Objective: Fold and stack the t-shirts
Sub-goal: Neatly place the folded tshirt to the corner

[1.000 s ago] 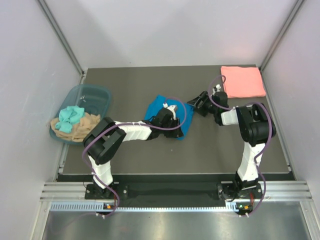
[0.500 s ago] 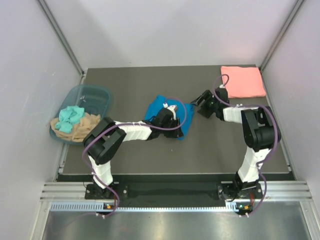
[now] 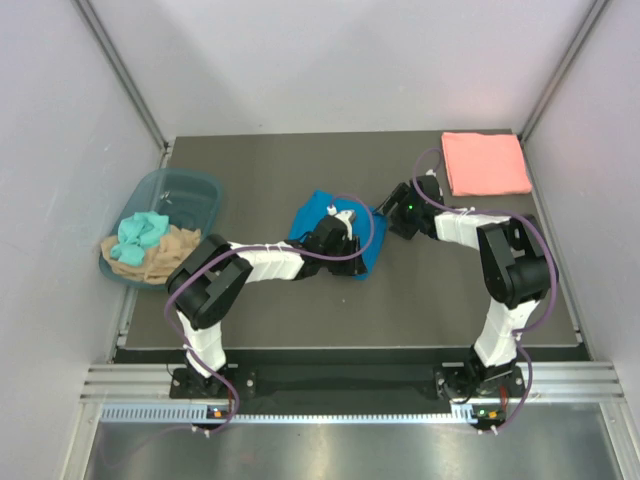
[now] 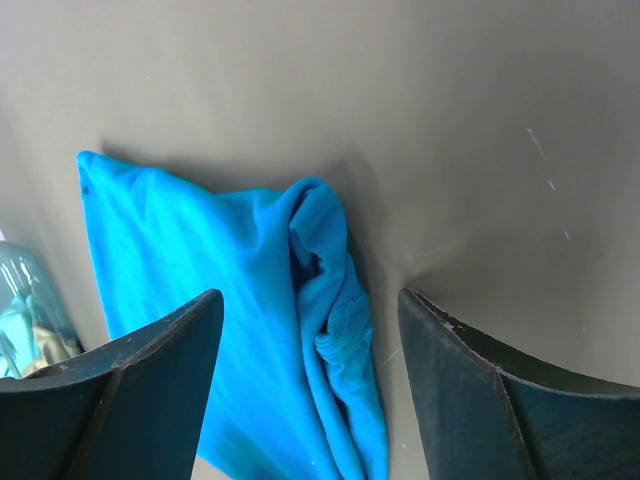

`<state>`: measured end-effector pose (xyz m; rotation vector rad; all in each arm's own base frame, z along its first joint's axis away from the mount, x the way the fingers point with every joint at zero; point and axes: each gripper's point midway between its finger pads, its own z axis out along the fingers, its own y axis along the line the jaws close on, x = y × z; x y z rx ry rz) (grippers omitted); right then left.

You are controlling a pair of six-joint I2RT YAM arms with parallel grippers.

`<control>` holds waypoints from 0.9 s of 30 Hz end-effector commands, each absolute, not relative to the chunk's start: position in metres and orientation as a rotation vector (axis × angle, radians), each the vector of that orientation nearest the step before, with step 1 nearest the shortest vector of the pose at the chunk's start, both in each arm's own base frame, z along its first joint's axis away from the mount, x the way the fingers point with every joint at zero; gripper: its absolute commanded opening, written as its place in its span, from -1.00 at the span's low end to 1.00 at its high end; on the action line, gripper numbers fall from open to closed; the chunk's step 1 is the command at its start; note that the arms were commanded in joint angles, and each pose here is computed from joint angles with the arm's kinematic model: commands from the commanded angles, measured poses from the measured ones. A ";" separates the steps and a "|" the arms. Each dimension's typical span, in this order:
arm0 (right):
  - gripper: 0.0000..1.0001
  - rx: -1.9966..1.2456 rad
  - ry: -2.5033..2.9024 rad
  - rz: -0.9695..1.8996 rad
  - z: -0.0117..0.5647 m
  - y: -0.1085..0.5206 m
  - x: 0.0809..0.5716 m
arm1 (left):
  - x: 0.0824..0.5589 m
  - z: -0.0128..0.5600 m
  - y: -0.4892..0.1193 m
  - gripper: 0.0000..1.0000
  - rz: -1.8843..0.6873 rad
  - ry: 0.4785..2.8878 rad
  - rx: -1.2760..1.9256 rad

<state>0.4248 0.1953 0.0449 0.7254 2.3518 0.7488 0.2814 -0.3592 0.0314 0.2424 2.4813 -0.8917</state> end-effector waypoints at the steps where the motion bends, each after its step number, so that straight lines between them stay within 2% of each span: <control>1: 0.43 0.680 2.406 0.680 0.025 0.195 0.416 | 0.249 -0.013 -0.330 -0.25 -0.728 2.679 0.286; 6: 0.39 0.553 2.388 0.722 0.025 0.202 0.427 | 0.247 -0.014 -0.329 -0.25 -0.729 2.682 0.289; 13: 0.21 0.443 2.346 0.860 0.022 0.208 0.426 | 0.245 -0.014 -0.327 -0.25 -0.724 2.686 0.290; 19: -0.20 0.393 2.269 0.948 0.027 0.200 0.426 | 0.242 -0.018 -0.324 -0.25 -0.717 2.698 0.293; 21: -0.28 0.324 2.226 1.013 0.037 0.204 0.429 | 0.239 -0.016 -0.325 -0.25 -0.741 2.703 0.284; 22: -0.38 0.296 2.210 1.022 0.040 0.203 0.432 | 0.238 -0.015 -0.326 -0.25 -0.755 2.703 0.275; 25: -0.69 0.209 2.150 1.063 0.053 0.205 0.439 | 0.229 -0.009 -0.336 -0.25 -0.877 2.700 0.248; 27: -0.80 0.159 2.118 1.116 0.060 0.209 0.441 | 0.223 0.001 -0.347 -0.24 -0.996 2.691 0.221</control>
